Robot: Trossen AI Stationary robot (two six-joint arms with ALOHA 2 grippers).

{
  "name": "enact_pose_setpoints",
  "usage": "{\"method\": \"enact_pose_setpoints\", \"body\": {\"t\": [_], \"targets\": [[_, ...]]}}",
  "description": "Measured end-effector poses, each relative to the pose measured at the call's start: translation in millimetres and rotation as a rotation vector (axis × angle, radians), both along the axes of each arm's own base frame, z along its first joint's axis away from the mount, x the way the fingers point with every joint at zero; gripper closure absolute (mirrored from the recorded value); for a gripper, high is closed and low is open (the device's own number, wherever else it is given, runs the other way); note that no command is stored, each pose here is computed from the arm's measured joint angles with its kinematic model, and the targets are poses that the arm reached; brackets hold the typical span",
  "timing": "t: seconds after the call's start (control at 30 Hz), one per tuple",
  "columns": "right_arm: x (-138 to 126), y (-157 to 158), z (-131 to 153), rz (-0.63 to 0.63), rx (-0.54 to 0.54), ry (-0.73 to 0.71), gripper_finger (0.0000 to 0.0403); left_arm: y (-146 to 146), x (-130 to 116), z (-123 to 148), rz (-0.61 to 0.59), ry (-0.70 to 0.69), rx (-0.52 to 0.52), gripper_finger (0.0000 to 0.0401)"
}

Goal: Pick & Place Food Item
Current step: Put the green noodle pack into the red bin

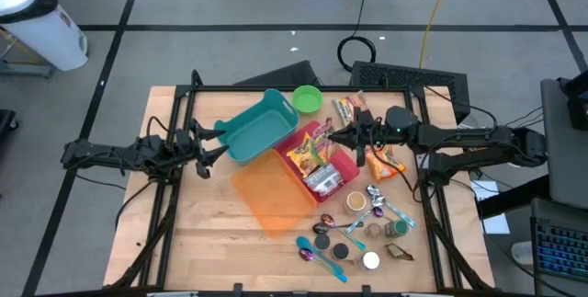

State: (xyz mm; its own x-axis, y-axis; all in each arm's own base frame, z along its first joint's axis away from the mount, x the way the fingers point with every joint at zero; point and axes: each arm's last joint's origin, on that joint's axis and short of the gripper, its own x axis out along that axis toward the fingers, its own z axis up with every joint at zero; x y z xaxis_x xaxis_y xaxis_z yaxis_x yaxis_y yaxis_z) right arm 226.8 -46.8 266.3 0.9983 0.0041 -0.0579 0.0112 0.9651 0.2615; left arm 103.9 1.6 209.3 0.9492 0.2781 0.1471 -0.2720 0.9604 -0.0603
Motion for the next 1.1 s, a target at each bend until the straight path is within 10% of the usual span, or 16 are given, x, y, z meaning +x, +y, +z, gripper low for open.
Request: {"method": "enact_pose_setpoints", "body": {"t": [0.57,1.1], "targets": [[84.7,-9.5,-19.5,-0.155,0.013,0.376,0.0403,0.0,0.0,0.0,0.0,-0.001,0.0,0.0148],[93.9,-5.7,-49.7,-0.184,0.087,0.488,0.0403,0.0,0.0,0.1,0.0,0.0,0.0,0.0148]]}}
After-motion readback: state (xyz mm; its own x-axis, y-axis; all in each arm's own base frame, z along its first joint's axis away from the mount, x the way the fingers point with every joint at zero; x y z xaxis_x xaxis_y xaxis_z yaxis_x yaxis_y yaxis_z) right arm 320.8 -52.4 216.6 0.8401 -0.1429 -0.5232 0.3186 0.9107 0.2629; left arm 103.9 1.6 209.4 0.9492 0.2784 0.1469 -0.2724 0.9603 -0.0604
